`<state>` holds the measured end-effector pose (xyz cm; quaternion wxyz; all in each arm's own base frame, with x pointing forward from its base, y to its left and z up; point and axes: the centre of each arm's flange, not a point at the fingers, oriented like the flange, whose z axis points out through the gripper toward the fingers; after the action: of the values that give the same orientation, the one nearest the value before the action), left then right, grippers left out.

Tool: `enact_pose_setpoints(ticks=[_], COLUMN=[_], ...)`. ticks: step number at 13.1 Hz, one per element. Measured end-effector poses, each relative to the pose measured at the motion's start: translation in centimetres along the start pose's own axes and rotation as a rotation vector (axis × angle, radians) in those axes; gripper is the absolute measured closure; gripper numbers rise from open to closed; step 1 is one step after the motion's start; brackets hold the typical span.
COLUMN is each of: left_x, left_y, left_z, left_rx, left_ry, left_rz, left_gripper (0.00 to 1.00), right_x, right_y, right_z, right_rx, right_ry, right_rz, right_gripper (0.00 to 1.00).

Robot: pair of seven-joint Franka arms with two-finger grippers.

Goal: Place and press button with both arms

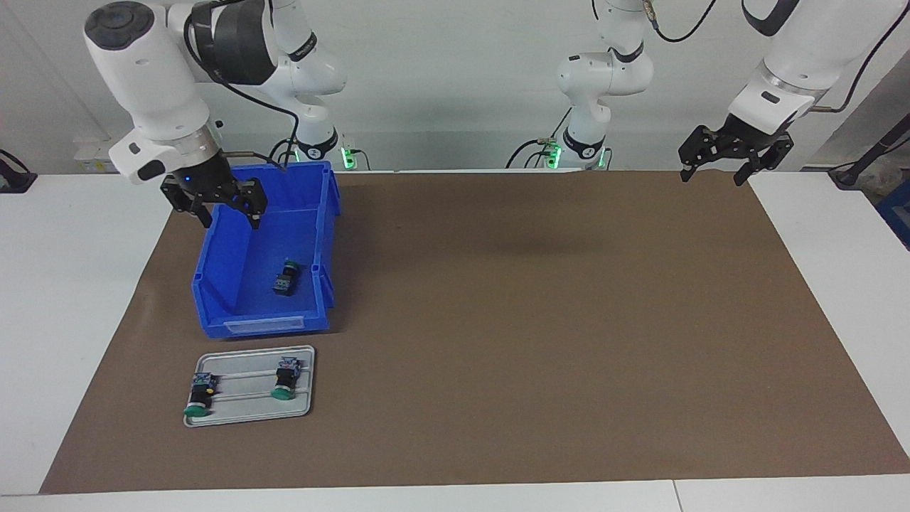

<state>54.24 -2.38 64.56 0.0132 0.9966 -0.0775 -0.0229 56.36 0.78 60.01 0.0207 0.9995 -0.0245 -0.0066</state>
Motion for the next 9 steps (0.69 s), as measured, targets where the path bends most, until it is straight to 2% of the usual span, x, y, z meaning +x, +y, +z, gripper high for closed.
enact_pose_setpoints(ticks=[2, 5, 9], left_x=[0.0, 0.0, 0.0], left_y=[0.0, 0.0, 0.0], left_z=[0.0, 0.0, 0.0], left_rx=[0.000, 0.000, 0.000], left_ry=[0.000, 0.000, 0.000], left_rz=[0.000, 0.000, 0.000], left_gripper=[0.00, 0.00, 0.00], right_x=[-0.8, -1.7, -2.0], right_y=[0.3, 0.5, 1.4], right_z=[-2.8, -5.9, -6.1], right_rx=[-0.001, 0.001, 0.002], right_ry=[-0.019, -0.015, 0.010], right_rz=[0.004, -0.016, -0.025], right_gripper=[0.09, 0.00, 0.00])
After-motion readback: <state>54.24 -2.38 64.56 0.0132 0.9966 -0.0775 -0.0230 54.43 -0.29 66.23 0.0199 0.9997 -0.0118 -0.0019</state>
